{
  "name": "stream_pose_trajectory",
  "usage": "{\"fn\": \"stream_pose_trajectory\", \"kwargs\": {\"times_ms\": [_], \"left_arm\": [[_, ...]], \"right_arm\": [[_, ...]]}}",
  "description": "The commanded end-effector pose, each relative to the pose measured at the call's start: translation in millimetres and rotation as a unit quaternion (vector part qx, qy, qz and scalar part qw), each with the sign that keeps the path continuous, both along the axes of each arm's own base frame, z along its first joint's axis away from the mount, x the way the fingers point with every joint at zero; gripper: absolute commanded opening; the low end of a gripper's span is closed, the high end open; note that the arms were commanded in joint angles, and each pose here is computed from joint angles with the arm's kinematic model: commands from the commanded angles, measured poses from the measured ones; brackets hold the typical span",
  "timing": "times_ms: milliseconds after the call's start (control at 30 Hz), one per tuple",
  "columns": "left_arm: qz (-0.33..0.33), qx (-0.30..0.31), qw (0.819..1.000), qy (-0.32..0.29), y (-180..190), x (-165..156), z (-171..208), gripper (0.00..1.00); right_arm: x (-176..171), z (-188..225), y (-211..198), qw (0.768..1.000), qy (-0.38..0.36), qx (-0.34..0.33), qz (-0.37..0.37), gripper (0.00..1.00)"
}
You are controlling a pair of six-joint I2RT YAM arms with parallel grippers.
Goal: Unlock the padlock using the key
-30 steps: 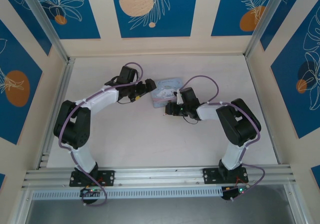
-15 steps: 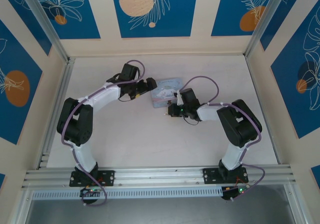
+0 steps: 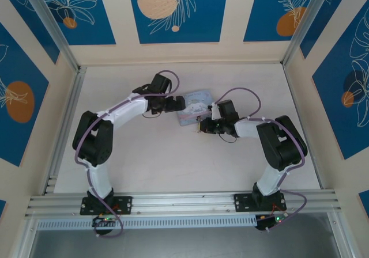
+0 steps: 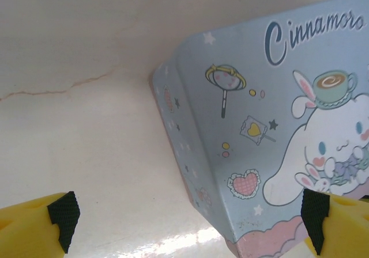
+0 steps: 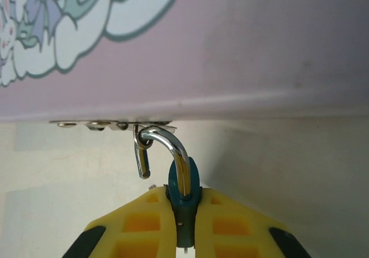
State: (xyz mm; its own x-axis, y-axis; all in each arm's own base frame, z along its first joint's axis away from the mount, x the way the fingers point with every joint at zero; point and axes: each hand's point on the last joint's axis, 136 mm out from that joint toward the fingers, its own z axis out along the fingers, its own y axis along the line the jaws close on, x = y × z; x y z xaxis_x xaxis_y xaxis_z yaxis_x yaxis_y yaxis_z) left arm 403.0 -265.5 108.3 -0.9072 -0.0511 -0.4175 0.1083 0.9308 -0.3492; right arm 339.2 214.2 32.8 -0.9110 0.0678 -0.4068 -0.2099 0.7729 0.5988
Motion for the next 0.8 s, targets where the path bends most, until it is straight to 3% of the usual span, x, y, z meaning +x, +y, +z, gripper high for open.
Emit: {"fn": "stream_pose_trajectory", "kwargs": {"times_ms": [0, 300, 767], "left_arm": [[-0.017, 0.055, 0.998, -0.003, 3.5, -2.5, -8.3, 1.0], [-0.01, 0.113, 0.994, -0.004, 11.5, -8.3, -27.8, 1.0], [-0.003, 0.098, 0.995, 0.02, 8.7, -20.5, -53.2, 1.0]], "right_arm": [[-16.9, -11.8, -7.2, 0.999, 0.046, 0.013, -0.002, 0.0], [-22.6, -17.3, -10.3, 0.997, 0.068, 0.036, -0.02, 0.0], [-37.7, -38.9, -11.1, 0.981, 0.147, 0.086, -0.097, 0.0]]}}
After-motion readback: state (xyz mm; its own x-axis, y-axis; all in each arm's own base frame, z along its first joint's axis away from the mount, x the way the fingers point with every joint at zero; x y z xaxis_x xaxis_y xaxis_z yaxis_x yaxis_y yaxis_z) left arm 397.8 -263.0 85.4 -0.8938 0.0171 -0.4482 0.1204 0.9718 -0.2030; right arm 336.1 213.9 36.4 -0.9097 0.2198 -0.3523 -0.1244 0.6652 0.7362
